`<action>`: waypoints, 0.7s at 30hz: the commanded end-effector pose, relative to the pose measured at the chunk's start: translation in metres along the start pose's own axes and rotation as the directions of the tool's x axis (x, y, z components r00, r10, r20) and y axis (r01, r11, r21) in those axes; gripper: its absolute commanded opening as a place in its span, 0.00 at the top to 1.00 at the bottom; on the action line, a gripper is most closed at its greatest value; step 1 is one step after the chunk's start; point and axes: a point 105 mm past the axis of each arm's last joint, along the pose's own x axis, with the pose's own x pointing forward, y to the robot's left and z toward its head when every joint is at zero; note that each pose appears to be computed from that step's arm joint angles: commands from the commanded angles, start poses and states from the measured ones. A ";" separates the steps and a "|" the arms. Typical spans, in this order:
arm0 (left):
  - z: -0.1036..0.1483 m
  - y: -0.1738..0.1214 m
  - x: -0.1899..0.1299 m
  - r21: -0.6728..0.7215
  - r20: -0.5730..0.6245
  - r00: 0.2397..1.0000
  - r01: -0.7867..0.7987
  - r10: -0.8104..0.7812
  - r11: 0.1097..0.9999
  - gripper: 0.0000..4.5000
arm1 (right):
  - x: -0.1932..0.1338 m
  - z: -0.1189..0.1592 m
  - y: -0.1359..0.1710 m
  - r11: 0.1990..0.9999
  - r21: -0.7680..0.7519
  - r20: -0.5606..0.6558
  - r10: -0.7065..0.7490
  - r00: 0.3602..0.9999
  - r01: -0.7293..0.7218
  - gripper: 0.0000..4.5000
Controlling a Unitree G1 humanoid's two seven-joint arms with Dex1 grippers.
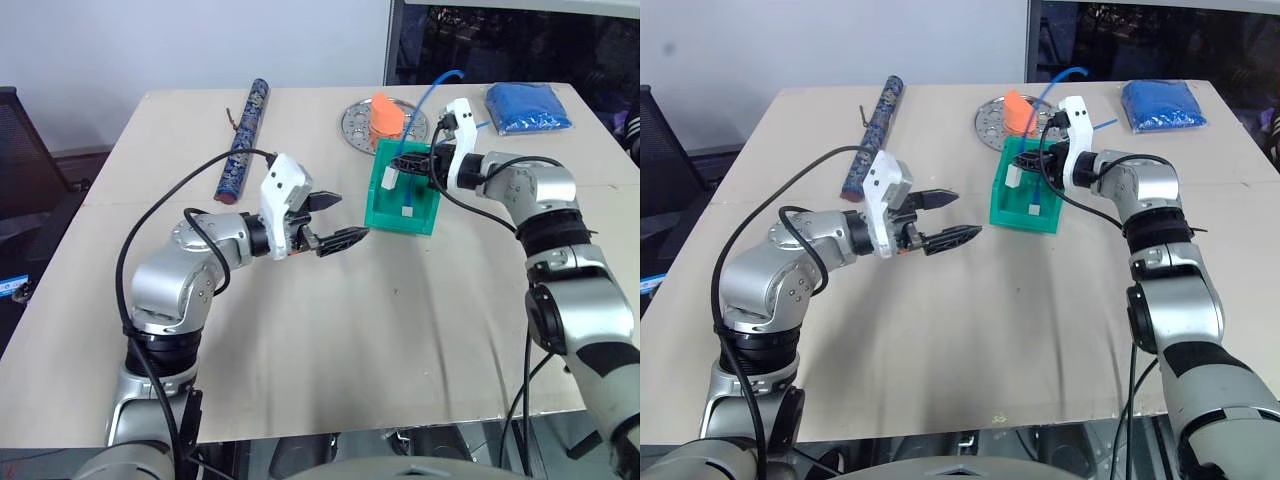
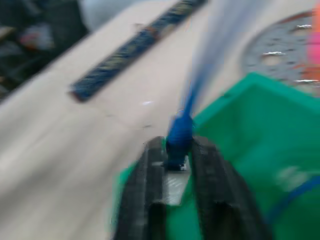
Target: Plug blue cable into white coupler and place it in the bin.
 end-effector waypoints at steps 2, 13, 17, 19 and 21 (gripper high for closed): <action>0.009 -0.004 -0.004 0.022 0.023 0.999 -0.047 0.046 0.999 0.00 | -0.009 0.023 -0.023 0.987 -0.077 0.096 -0.130 0.987 0.138 0.39; -0.054 0.016 -0.054 0.111 -0.082 0.941 -0.318 0.328 0.942 0.00 | -0.116 -0.011 -0.032 0.961 -0.277 0.188 0.030 0.982 0.024 0.01; -0.081 0.003 -0.070 0.030 -0.054 0.938 -0.343 0.344 0.939 0.00 | -0.158 -0.077 -0.028 0.965 -0.261 0.086 0.025 0.996 -0.001 0.01; -0.096 -0.006 -0.071 0.014 -0.072 0.943 -0.324 0.324 0.946 0.00 | -0.174 -0.103 -0.023 0.970 -0.243 0.063 0.031 0.998 -0.015 0.01; -0.113 -0.017 -0.069 0.013 -0.099 0.947 -0.305 0.305 0.952 0.00 | -0.190 -0.126 -0.018 0.975 -0.223 0.053 0.020 0.998 -0.008 0.01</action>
